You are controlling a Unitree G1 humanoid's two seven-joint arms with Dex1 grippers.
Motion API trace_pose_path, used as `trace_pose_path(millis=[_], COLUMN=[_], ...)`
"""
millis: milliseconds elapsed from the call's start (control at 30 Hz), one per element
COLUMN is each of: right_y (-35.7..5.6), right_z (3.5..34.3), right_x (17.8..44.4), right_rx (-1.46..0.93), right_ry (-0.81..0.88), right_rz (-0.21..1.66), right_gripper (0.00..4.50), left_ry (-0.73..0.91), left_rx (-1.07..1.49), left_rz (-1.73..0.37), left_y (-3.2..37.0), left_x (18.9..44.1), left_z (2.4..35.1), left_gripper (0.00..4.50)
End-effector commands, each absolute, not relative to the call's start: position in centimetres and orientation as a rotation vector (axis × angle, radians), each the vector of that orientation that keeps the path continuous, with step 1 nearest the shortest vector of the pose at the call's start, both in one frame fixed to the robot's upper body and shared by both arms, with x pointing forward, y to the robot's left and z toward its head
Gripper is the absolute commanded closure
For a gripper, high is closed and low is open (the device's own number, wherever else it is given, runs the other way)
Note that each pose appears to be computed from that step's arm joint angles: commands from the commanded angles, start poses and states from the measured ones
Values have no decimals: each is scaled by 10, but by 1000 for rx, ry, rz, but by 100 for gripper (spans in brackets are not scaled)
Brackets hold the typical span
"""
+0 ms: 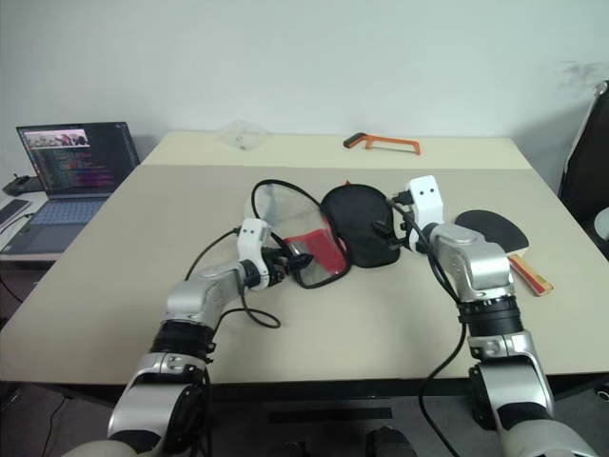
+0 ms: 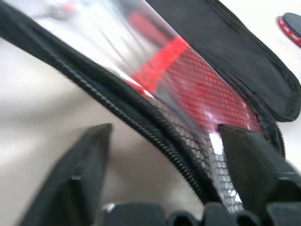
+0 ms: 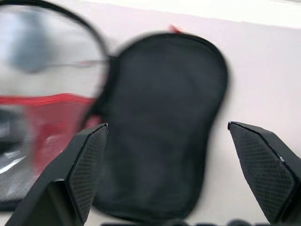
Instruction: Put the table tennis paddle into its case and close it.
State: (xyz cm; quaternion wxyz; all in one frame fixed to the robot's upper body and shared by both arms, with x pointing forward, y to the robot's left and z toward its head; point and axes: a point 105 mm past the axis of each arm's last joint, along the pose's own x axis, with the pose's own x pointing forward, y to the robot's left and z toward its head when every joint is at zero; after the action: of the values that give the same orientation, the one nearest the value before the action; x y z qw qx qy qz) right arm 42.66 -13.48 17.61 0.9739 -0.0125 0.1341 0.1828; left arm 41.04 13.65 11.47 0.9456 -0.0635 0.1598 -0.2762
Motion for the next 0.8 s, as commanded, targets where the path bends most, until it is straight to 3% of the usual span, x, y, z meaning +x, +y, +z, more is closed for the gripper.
trace_pose_path(millis=[33,267,400,700,800], right_y=[-139,-120,-117,-101,-101], right_z=[180,156,143,126,123], right_x=[439,454,463,466,466], right_rx=[51,135,138,136,136], right_ry=[258,301,318,355,359], right_rz=[282,301,274,308,307], right_gripper=[0,0,0,0,65], left_ry=[265,311,313,302,311], left_rx=[-79,57,77,62,65], left_rz=[-593,-607,-582,-602,-598], left_y=[145,194,213,201,201], left_x=[401,358,349,341,338], left_z=[142,153,158,162,159], left_gripper=[19,19,19,19,16])
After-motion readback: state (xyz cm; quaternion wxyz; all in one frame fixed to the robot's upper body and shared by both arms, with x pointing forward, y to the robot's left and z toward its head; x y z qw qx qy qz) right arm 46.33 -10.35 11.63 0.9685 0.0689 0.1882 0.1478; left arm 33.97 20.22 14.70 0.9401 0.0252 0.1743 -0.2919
